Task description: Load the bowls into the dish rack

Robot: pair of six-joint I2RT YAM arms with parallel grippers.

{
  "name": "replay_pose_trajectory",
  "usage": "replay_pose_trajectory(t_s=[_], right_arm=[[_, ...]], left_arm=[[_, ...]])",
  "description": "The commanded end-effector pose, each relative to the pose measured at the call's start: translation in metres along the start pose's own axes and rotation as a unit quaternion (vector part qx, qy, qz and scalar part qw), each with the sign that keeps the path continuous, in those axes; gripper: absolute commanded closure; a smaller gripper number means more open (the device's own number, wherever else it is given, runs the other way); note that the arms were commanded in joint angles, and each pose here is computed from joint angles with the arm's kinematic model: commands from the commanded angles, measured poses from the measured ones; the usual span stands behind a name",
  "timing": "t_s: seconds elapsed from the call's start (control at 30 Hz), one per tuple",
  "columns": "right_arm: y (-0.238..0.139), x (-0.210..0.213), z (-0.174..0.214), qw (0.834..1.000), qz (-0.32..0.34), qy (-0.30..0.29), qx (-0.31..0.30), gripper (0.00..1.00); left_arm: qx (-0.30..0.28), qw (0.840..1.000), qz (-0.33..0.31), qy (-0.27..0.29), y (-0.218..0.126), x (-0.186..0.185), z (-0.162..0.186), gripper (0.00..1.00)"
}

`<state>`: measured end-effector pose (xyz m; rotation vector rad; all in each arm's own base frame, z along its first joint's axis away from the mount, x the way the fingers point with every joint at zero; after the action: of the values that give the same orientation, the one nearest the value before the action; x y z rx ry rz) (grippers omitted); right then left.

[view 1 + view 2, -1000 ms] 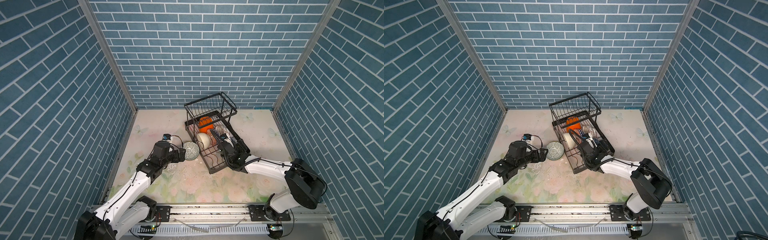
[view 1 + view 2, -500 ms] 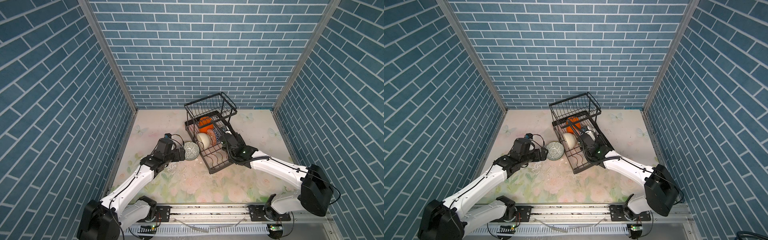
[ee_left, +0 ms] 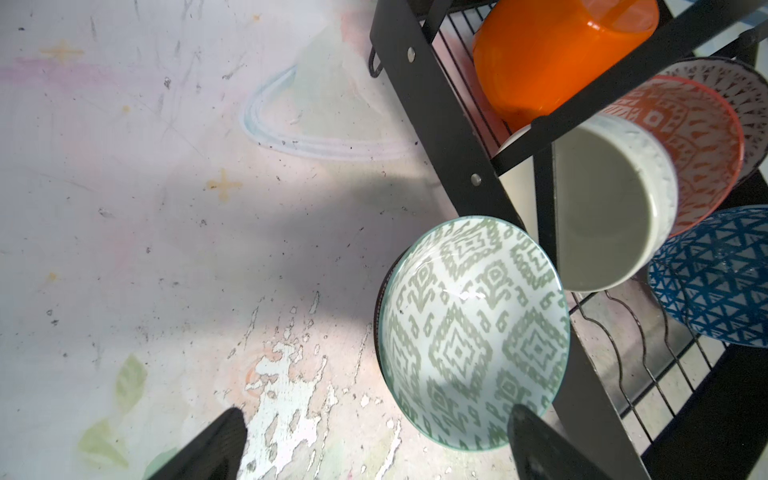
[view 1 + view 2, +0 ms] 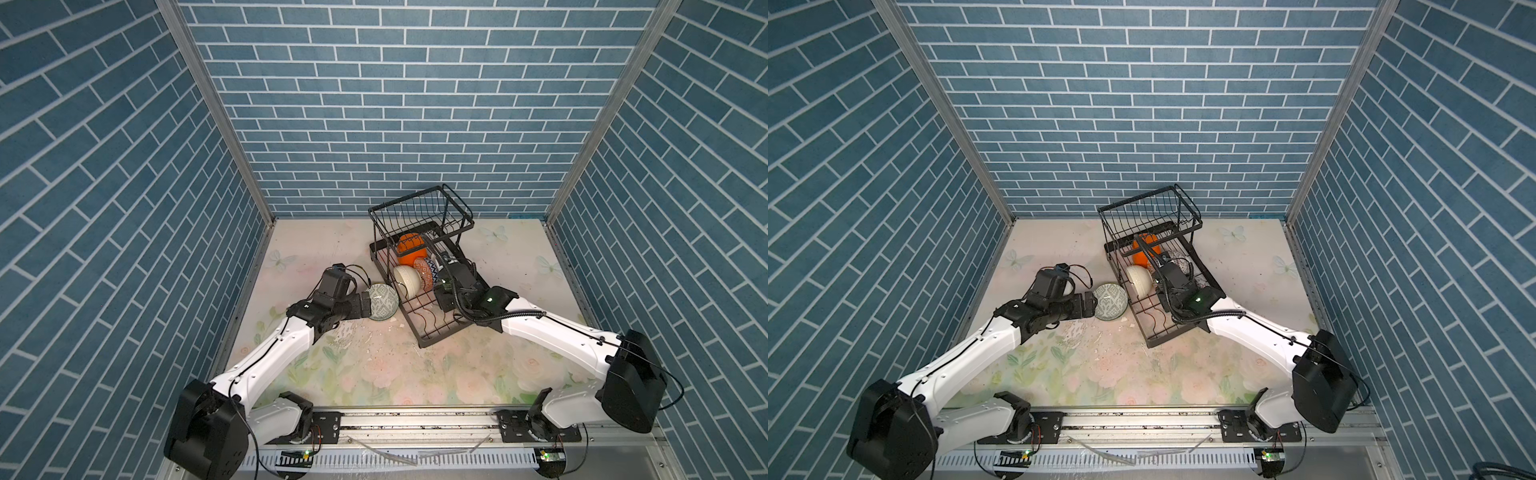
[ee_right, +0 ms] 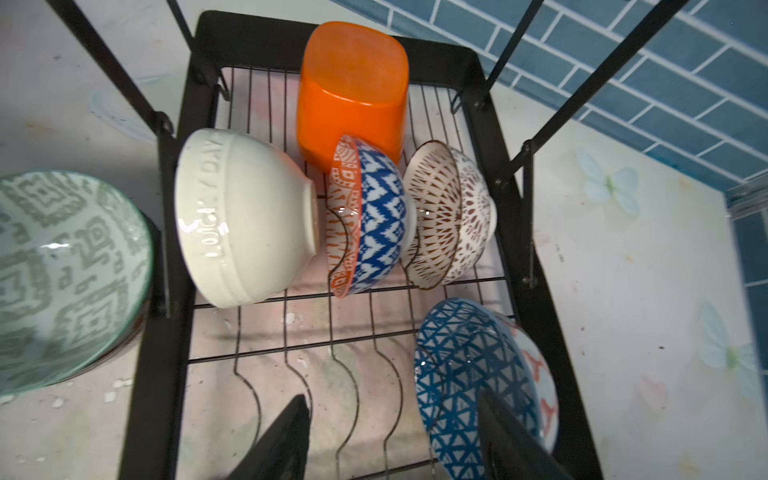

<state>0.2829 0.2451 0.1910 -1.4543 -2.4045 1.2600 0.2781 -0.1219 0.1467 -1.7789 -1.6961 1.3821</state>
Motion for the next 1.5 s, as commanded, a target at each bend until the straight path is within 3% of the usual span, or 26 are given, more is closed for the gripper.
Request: replay_pose_trajectory(t_s=[0.0,0.23,0.6,0.93,1.17,1.47], right_arm=[[-0.002,0.012,-0.012,0.998,-0.045,0.043,-0.005,0.36],[0.006,0.024,-0.004,0.996,-0.069,0.054,0.009,0.36],[0.013,0.041,-0.011,0.996,-0.088,0.033,0.003,0.47],[0.014,0.045,-0.017,0.995,-0.091,0.028,-0.001,0.52],[0.015,0.045,-0.014,0.996,-0.088,0.027,0.003,0.53],[0.017,0.047,-0.01,0.996,-0.086,0.024,0.008,0.53]], left_arm=[[0.004,1.0,-0.016,-0.008,-0.001,0.002,-0.004,0.0],[0.02,0.999,-0.049,0.002,0.002,0.004,-0.008,0.03],[0.049,0.995,-0.067,0.048,0.021,-0.005,-0.018,0.15],[0.067,0.993,-0.081,0.056,0.042,-0.005,-0.017,0.35],[0.073,0.992,-0.091,0.053,0.056,-0.002,-0.015,0.59],[0.076,0.992,-0.092,0.052,0.061,-0.002,-0.015,0.75]])
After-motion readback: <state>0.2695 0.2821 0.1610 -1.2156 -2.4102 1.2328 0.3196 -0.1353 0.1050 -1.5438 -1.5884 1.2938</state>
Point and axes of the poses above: each gripper's point midway between its finger pads, its own y axis out along the fingers, its own x axis along the line the jaws close on, z = x × y, the point moved 3 cm from there along -y, back along the fingers, and after that the axes turned 15 degrees about -y, right-handed, at the moved point
